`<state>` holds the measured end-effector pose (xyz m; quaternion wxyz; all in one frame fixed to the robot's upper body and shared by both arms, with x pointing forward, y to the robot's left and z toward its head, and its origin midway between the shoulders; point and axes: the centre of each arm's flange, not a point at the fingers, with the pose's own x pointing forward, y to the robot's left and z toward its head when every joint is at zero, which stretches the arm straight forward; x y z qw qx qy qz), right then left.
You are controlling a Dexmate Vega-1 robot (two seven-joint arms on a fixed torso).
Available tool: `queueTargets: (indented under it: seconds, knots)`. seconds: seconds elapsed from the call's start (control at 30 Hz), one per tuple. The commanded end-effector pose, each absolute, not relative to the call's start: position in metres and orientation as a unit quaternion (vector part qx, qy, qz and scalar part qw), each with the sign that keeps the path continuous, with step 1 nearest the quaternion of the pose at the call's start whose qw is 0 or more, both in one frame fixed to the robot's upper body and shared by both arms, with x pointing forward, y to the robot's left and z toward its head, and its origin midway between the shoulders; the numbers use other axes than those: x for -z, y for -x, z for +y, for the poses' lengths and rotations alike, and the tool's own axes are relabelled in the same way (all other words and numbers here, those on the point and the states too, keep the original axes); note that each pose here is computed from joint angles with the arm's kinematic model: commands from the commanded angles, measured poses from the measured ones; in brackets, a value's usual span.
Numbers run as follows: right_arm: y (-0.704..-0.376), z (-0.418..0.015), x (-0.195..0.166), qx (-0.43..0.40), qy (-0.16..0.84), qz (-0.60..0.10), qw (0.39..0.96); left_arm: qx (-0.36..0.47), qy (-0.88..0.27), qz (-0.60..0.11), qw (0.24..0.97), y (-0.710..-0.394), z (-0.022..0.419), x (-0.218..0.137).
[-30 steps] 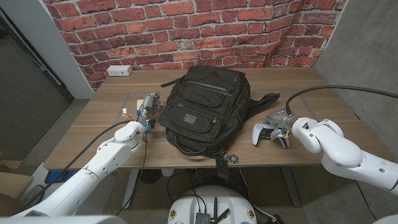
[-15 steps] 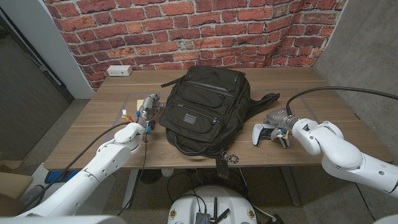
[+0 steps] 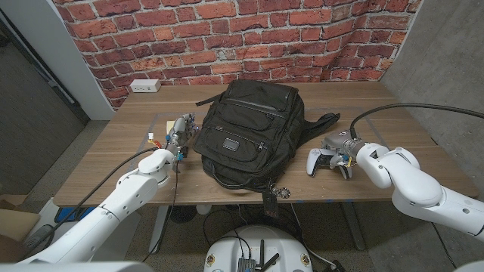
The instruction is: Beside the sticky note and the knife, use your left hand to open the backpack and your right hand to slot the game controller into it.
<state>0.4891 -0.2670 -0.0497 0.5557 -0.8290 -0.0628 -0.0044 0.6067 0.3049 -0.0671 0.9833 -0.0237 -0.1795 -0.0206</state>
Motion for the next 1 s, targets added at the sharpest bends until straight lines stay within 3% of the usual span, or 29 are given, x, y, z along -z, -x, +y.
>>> queueTargets:
  seconds: [0.03,1.0]
  knots:
    - [-0.484,-0.265,0.042,0.016,0.818,-0.072,0.57,0.031,0.004,-0.177,0.984,-0.605,0.301,0.064]
    - [-0.469,-0.25,0.025,0.033,0.807,-0.081,0.584,0.052,-0.022,-0.197,0.979,-0.605,0.312,0.046]
